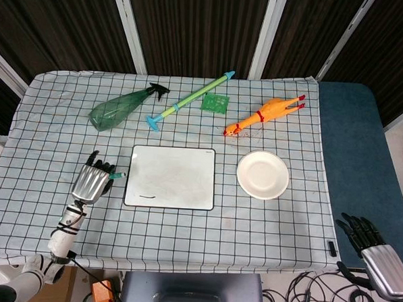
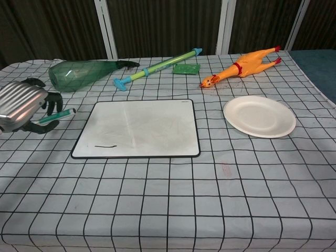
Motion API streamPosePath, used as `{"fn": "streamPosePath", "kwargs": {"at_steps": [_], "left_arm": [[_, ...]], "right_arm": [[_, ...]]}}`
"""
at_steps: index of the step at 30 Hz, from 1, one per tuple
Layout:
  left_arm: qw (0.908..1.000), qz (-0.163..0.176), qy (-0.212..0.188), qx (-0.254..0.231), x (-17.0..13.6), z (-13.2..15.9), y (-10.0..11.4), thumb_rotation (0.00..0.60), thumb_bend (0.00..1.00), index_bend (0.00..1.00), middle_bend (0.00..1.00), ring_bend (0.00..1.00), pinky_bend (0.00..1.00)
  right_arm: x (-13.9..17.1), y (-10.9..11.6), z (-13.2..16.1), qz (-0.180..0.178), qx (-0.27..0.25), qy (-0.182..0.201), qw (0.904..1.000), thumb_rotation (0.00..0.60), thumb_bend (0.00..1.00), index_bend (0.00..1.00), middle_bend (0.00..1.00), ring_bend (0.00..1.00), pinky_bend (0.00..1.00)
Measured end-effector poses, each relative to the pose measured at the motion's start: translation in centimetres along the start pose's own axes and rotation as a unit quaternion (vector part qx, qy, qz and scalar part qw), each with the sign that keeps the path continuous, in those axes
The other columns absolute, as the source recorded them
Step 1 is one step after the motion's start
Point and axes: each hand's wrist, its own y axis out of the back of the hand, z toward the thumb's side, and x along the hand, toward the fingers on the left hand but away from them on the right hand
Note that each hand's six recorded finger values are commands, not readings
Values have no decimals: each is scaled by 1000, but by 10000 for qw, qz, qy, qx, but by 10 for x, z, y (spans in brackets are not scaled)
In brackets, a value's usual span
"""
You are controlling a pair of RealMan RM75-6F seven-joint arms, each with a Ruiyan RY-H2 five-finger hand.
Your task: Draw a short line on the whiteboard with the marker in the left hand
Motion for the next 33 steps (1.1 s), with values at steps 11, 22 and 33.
{"fn": "streamPosePath", "kwargs": {"at_steps": [11,22,33], "left_arm": [[9961,-641,453,394,-11,-38,-25,600,421,413,452,277,133],[9962,-745,375,244,-22,-32,-24,600,392,315,320,205,119],[9930,-167,180,-1154,-113,-23,34,600,360,5,16,0,31]], "right_arm": [[-2,-2,1,5,47,-27,10000,600,269,0,0,0,47],[-2,-2,1,-5,36,-30,10000,600,269,0,0,0,47],[-1,-2,-1,-13,73,-89,9999,600,269,0,0,0,46]]}}
